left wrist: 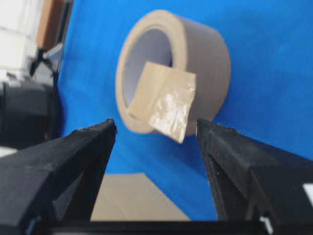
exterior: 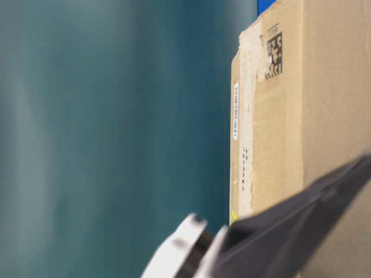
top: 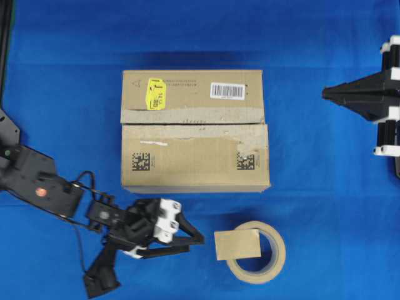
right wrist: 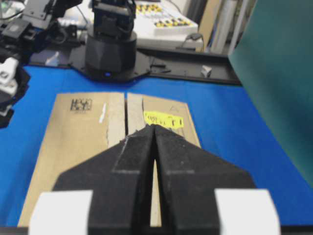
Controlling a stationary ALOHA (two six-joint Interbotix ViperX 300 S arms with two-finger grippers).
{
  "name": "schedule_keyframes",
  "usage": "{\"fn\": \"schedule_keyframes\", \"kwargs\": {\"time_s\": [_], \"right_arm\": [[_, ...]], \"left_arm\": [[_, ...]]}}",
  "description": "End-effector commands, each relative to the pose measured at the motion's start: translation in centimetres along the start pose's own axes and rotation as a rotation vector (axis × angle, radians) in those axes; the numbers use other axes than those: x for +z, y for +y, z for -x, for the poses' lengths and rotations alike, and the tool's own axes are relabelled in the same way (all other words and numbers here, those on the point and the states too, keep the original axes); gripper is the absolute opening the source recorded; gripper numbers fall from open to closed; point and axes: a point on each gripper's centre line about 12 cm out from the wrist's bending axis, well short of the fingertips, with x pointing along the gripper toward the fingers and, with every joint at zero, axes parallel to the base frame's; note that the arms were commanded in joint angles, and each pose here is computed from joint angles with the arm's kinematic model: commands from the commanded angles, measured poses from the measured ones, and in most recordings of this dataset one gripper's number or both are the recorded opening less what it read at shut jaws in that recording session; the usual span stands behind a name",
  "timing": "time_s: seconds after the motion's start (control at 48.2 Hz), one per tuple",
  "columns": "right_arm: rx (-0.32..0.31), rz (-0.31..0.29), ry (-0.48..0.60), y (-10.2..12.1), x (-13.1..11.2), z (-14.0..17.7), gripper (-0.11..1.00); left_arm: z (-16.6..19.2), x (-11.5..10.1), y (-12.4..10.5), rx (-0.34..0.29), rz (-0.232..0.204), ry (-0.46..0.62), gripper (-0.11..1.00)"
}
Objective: Apply tape along the seams of the closed cardboard box to seal it securely.
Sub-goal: 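Move the left gripper to the tape roll and pinch the loose tape end, then pull the tape strip off the roll with the left gripper toward the box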
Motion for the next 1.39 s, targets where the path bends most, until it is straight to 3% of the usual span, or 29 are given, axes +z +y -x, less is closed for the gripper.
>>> {"fn": "schedule_keyframes", "kwargs": {"time_s": [0.0,0.145,0.374,0.664,0.81,1.059,1.37], "right_arm": [[-0.002,-0.005,-0.003,0.0,0.4,-0.2,0.00],[0.002,-0.005,0.012,0.1,0.2,-0.2,0.00],[0.015,-0.004,0.034,0.3,-0.1,-0.2,0.00],[0.015,0.000,0.054,0.3,-0.4,-0.2,0.00],[0.015,0.002,0.060,0.3,-0.6,-0.3,0.00],[0.015,0.004,0.073,0.3,-0.9,-0.5,0.00],[0.015,0.004,0.071,0.3,-1.0,-0.6,0.00]], "left_arm": [[-1.3,0.3,1.0,0.032,-0.035,-0.006,0.65],[-3.5,-0.7,0.1,0.011,-0.076,0.016,0.65],[-5.4,-1.6,-0.2,0.009,-0.094,0.034,0.65],[-5.5,-1.3,-0.6,-0.002,-0.100,0.028,0.61],[-5.4,-0.7,-0.9,-0.008,-0.105,0.016,0.46],[-5.2,-1.4,-1.0,-0.034,-0.076,0.048,0.03],[-4.4,-0.9,0.3,-0.042,-0.075,0.049,0.02]]}}
